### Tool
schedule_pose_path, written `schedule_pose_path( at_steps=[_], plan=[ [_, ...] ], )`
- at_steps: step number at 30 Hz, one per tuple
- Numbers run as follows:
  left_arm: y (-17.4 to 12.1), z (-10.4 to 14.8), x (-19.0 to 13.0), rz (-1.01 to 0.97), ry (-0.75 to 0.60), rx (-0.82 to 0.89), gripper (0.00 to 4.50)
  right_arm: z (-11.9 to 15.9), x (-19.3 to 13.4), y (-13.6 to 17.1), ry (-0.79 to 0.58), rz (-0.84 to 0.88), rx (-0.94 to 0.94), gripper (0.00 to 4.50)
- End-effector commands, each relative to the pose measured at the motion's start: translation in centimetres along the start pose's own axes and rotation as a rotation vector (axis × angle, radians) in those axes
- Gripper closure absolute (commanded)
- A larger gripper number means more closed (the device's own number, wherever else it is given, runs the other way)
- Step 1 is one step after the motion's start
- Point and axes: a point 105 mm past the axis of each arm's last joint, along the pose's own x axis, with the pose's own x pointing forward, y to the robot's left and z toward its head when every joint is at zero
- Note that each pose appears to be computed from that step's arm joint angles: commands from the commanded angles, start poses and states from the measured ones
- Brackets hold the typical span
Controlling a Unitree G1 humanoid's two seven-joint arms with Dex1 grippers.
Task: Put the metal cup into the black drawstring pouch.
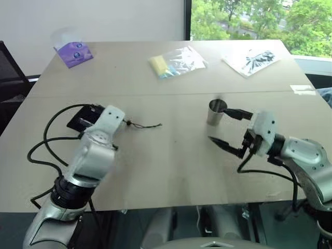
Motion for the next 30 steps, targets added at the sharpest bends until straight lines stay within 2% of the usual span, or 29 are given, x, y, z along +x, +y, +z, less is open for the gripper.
schedule_pose_path(
  at_steps=[1,3,11,14,16,28,30],
  plan=[
    [1.0,1.6,-0.3,-0.05,-0.088,-0.083,4.42,0.6,0.6,-1.1,0.104,-0.014,-0.1,0.0],
    [0.9,1.9,-0.4,-0.1,-0.111,-0.101,4.42,0.7,1.2,-1.6,0.137,0.007,-0.107,0.0],
    [0.6,1.9,-0.5,-0.098,-0.121,-0.081,4.42,0.1,2.9,-3.4,0.235,0.031,-0.121,0.0],
    [0.4,1.7,-0.5,-0.094,-0.118,-0.066,4.5,0.1,3.5,-3.9,0.252,0.036,-0.136,0.95],
    [0.3,1.7,-0.5,-0.094,-0.117,-0.063,4.5,0.2,3.9,-4.1,0.259,0.042,-0.149,1.85],
    [0.3,2.4,-0.8,-0.082,-0.146,-0.057,4.5,-1.9,5.8,-4.6,0.386,0.133,-0.175,1.85],
    [0.3,2.6,-1.0,-0.076,-0.157,-0.047,4.5,-2.2,5.9,-5.0,0.405,0.13,-0.183,2.4]
  ],
)
